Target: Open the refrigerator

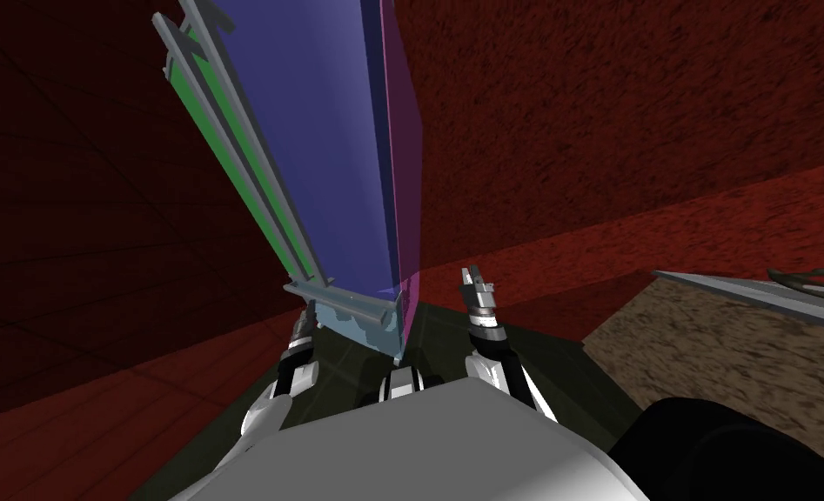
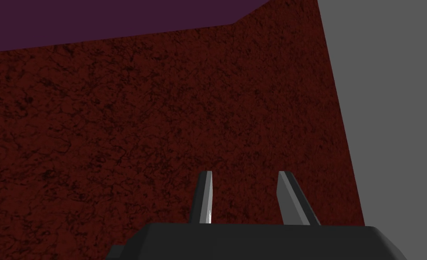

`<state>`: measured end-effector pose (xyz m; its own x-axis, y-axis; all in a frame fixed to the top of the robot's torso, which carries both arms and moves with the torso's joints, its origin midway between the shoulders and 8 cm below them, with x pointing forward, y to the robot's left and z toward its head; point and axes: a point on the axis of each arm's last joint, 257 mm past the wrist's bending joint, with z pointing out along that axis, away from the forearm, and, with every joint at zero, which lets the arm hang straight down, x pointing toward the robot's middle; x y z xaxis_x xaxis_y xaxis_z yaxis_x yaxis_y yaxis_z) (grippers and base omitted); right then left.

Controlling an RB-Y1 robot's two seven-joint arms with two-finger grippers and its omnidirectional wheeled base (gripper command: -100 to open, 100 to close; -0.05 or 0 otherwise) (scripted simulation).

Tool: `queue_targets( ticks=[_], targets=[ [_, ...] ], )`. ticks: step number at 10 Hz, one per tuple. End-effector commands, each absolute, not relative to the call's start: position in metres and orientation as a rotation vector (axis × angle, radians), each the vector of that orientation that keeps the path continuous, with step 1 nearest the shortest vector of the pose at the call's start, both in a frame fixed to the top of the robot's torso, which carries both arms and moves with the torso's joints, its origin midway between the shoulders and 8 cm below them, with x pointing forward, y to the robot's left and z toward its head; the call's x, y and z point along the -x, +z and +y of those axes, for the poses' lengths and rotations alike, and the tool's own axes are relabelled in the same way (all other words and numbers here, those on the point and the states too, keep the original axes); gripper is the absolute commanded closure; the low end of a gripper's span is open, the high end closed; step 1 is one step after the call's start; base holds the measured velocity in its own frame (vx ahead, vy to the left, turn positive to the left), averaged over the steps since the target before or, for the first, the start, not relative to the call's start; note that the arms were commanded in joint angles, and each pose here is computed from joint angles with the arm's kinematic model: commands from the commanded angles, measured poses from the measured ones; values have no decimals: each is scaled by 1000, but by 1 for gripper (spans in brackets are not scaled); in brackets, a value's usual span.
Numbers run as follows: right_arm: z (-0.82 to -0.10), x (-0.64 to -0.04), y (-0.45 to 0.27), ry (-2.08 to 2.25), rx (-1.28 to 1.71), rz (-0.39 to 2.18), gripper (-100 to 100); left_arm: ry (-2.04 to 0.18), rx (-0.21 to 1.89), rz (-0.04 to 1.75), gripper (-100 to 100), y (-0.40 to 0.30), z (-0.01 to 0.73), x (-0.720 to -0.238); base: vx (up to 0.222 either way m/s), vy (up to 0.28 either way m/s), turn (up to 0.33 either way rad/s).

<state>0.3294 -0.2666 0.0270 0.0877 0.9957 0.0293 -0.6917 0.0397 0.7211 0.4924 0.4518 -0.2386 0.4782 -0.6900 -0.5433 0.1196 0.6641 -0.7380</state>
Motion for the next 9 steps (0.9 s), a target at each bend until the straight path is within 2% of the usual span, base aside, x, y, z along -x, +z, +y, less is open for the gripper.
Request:
queue_targets(
  ticks=[1, 6, 9],
  targets=[
    [-267, -329, 27, 1407, -671, 573, 0, -567, 665, 986, -100, -234, 442, -506, 76, 98, -83],
    [-267, -329, 27, 1407, -671, 573, 0, -622, 581, 1086, -100, -222, 413, -544, 96, 129, -140],
    [-267, -329, 27, 1407, -671, 573, 0, -624, 583, 1084, -100, -212, 416, -552, 50, 51, -32]
  ],
)
